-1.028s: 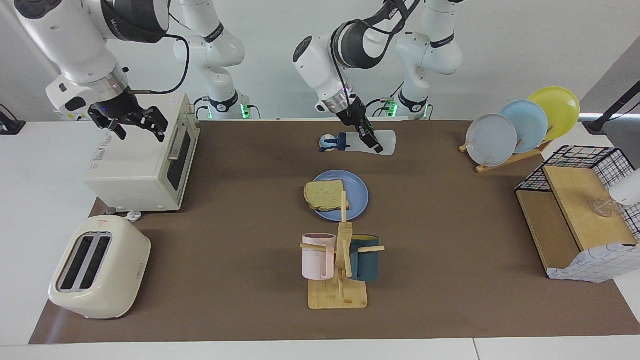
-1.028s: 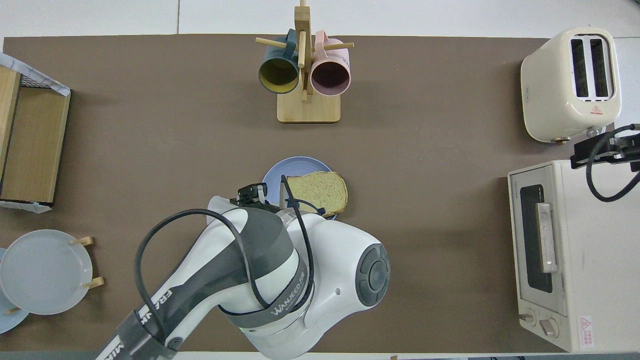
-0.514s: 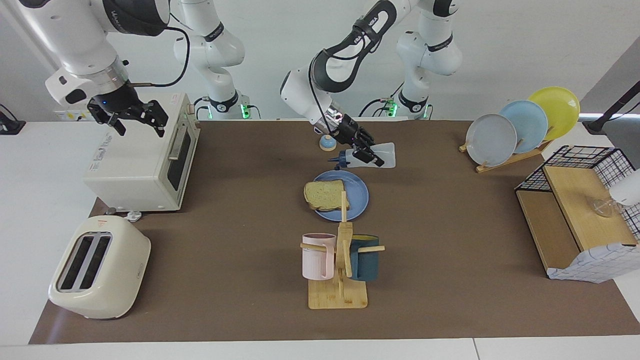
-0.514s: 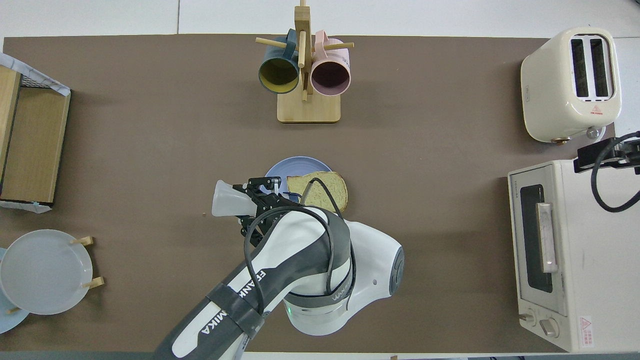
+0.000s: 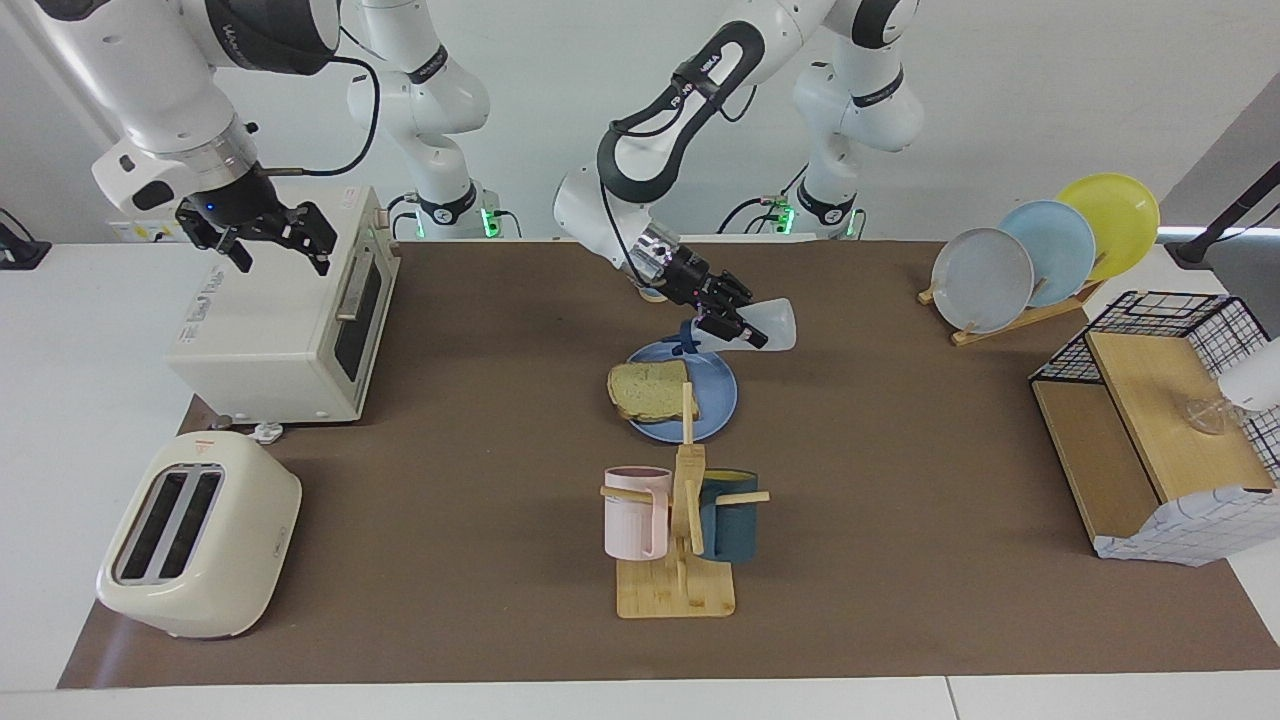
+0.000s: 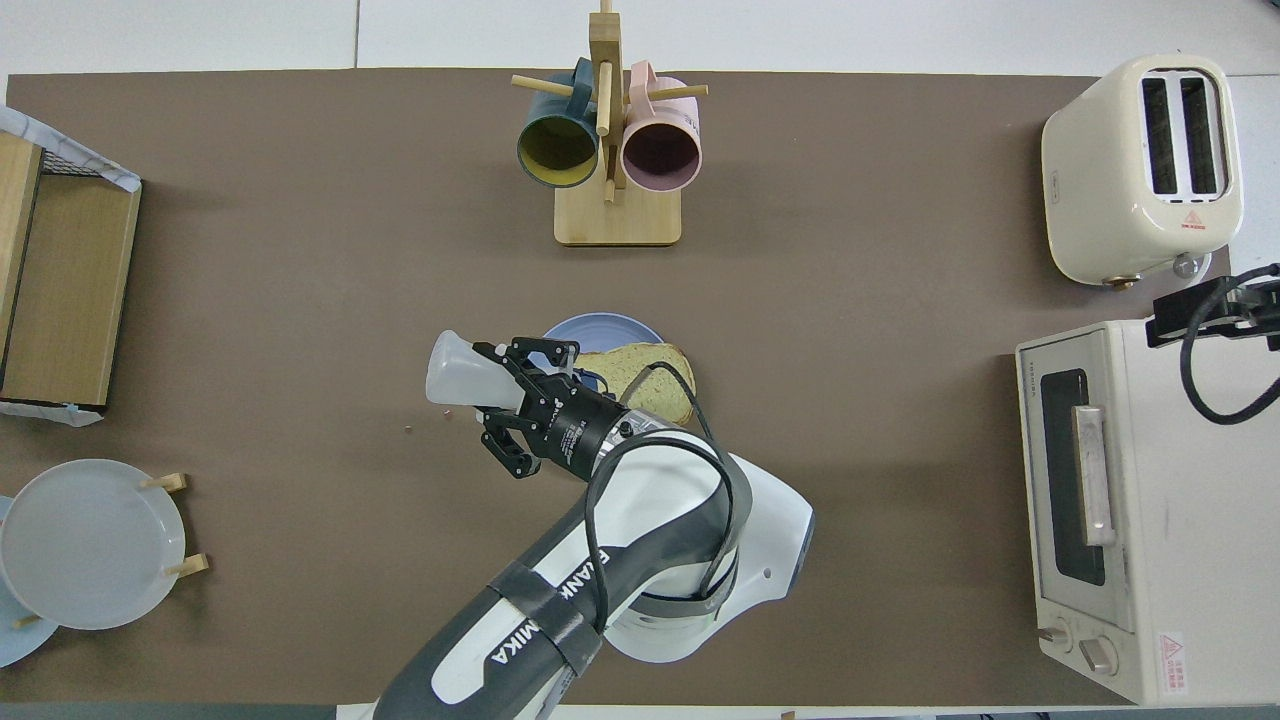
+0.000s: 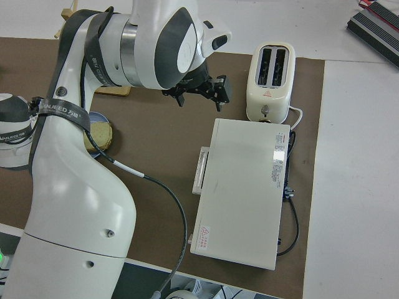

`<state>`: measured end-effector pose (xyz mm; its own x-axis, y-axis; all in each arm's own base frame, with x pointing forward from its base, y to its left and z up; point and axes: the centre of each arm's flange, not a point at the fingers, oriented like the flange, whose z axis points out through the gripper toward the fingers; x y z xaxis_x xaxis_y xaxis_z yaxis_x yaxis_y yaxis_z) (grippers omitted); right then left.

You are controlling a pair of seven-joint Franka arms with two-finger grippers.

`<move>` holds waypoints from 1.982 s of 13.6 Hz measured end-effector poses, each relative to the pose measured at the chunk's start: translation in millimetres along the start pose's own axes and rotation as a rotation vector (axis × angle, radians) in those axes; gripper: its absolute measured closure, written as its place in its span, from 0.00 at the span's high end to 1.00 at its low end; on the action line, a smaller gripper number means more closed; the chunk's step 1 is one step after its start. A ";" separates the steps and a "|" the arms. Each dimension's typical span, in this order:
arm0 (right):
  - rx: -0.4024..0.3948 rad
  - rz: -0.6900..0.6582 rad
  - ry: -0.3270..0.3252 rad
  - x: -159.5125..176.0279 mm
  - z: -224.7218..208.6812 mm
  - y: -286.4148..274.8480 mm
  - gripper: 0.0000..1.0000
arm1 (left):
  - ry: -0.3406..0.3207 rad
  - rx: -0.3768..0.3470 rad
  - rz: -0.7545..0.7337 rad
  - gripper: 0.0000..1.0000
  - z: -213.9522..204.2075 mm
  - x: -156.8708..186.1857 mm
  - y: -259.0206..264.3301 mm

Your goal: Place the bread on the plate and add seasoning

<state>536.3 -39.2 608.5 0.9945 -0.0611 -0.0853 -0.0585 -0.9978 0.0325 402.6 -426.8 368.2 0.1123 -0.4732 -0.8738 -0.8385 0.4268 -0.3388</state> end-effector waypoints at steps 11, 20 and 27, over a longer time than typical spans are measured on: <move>-0.001 -0.008 -0.001 0.0 0.3 -4.2 1.00 | -0.215 0.141 0.074 0.48 -7.7 31.0 21.2; -0.001 -0.008 -0.001 0.0 0.3 -4.2 1.00 | -0.335 0.111 0.031 0.48 74.4 16.5 -17.8; -0.001 -0.008 -0.001 0.0 0.3 -4.2 1.00 | -0.264 0.200 0.055 0.48 -4.3 37.6 6.3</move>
<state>536.6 -35.0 608.1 0.9948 -0.0534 -0.0863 -0.0507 -0.9982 0.0325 399.2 -445.2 334.8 0.2253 -0.2405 -0.9441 -0.7288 0.6015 -0.3272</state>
